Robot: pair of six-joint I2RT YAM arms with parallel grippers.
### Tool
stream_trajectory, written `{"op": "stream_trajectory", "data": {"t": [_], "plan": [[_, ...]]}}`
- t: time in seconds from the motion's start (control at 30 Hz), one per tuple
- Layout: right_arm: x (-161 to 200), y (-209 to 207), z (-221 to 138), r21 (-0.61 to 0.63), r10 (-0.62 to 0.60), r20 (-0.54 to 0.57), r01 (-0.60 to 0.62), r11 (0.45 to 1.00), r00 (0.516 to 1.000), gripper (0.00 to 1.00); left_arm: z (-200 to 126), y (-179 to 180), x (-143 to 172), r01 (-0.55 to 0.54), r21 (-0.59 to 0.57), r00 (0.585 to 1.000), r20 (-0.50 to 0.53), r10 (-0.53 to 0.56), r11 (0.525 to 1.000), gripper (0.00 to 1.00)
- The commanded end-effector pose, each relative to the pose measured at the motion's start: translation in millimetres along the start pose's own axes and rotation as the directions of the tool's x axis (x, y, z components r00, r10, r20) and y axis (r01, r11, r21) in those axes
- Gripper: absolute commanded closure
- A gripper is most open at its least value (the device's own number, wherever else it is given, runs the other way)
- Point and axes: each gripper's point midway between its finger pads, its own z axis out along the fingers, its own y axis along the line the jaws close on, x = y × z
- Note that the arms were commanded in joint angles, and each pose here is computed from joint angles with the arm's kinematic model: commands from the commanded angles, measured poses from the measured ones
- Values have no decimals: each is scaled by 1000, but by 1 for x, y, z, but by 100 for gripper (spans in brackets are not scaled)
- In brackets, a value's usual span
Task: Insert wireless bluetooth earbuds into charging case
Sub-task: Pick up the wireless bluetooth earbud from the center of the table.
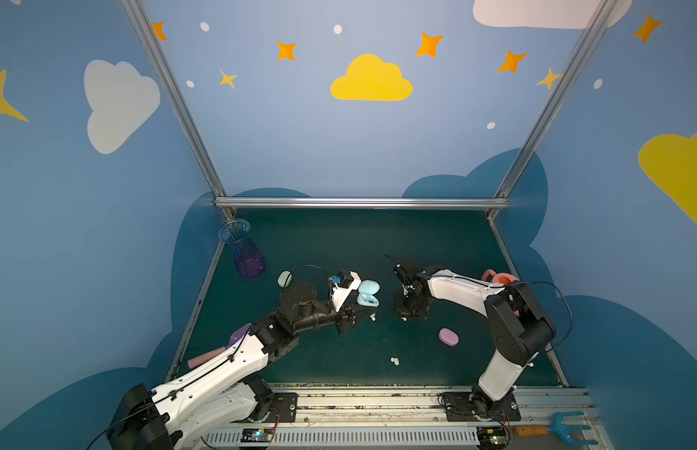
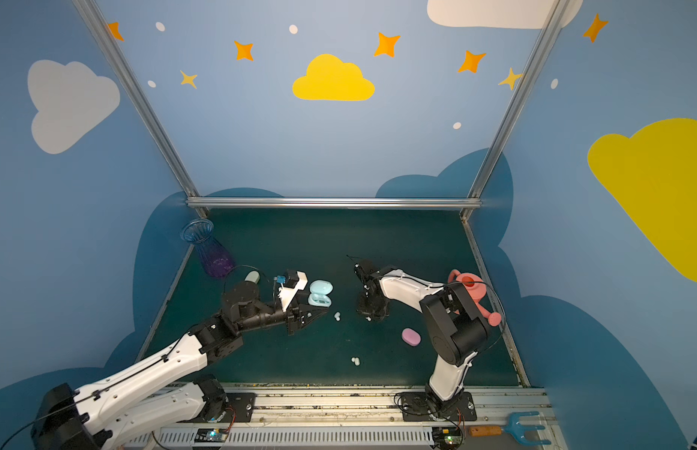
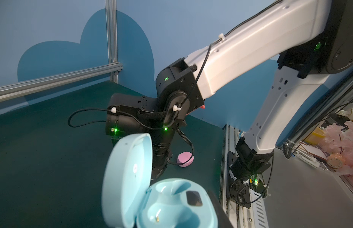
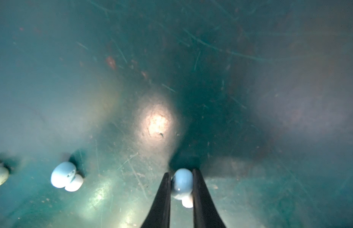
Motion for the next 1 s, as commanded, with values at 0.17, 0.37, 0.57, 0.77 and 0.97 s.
{"op": "stream_trajectory", "data": {"t": [0.17,0.37,0.57,0.77,0.97], "plan": [[3,-9,-2,26,-60,-28,61,998,998,84,-3,-1,-7,-10,3,1000,29,10,1000,84],[-2,1,-16,-50,-68,32,70,996,997,84,-2,-2,-5,-7,11,1000,23,7,1000,84],[-8,13,-49,-216,-52,154,85,973,987,84,3,-6,-3,-8,48,1000,13,8,999,84],[-10,24,-117,-381,-39,300,158,911,953,84,11,-10,-5,-20,95,999,29,17,995,84],[2,34,-198,-509,-2,458,264,819,889,84,23,-13,-11,-70,146,996,62,61,987,86]]}}
